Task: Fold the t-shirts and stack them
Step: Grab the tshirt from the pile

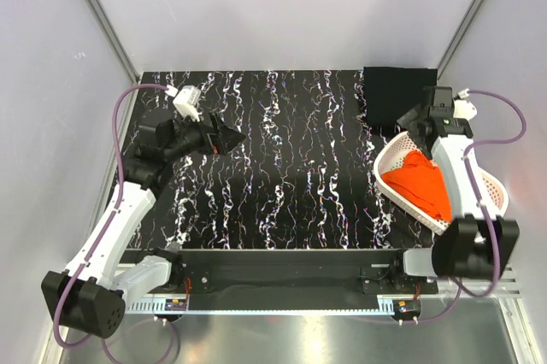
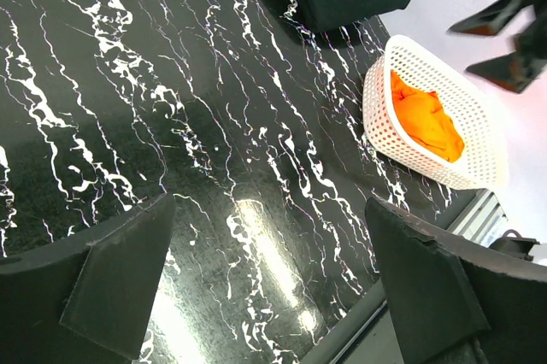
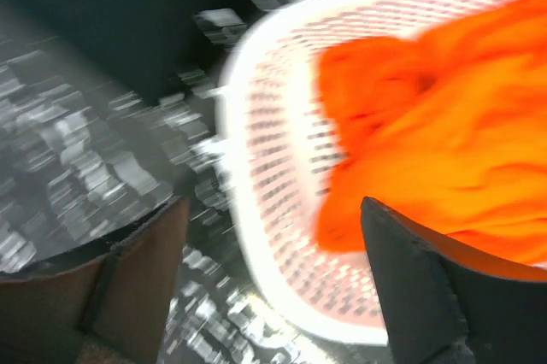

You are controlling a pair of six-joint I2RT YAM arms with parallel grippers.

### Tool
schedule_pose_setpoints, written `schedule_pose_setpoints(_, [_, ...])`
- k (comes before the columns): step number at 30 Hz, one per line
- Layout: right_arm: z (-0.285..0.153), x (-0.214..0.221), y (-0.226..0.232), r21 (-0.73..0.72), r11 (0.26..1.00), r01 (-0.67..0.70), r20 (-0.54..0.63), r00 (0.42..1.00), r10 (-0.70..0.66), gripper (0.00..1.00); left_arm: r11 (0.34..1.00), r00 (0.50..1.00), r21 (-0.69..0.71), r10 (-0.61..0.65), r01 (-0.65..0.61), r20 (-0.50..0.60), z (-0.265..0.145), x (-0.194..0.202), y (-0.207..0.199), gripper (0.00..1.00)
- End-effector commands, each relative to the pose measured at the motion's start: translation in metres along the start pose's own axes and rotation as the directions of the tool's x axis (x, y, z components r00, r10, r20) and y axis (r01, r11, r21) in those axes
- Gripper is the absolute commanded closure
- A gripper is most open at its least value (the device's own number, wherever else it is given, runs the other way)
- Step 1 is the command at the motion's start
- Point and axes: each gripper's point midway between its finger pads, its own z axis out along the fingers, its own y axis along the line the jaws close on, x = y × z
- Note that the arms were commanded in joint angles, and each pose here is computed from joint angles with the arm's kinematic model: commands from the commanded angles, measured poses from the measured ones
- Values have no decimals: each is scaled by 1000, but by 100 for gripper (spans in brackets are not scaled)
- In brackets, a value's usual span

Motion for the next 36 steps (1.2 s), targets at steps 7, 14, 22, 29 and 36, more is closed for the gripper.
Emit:
schedule_pose_setpoints(7, [87,17,-105,331,928,-170,-105,971,216,19,999,1000,46,17,-18,18,3,-8,-9,1])
schedule_pose_setpoints(14, [115,20,-125,354,914,-200,-116,960,256,20,999,1000,45,6,-6,-1,7,-5,-6,1])
schedule_pose_setpoints(22, [134,36,-140,400,902,-163,-151,959,240,27,1000,1000,17,18,-18,12,7,-7,0,1])
schedule_pose_setpoints(29, [116,6,-126,335,930,-152,-104,975,197,95,1000,1000,6,20,-20,13,7,-6,2,1])
schedule_pose_setpoints(36, [29,-77,-65,57,987,-150,45,988,148,100,1000,1000,0,19,-19,20,7,-7,3,1])
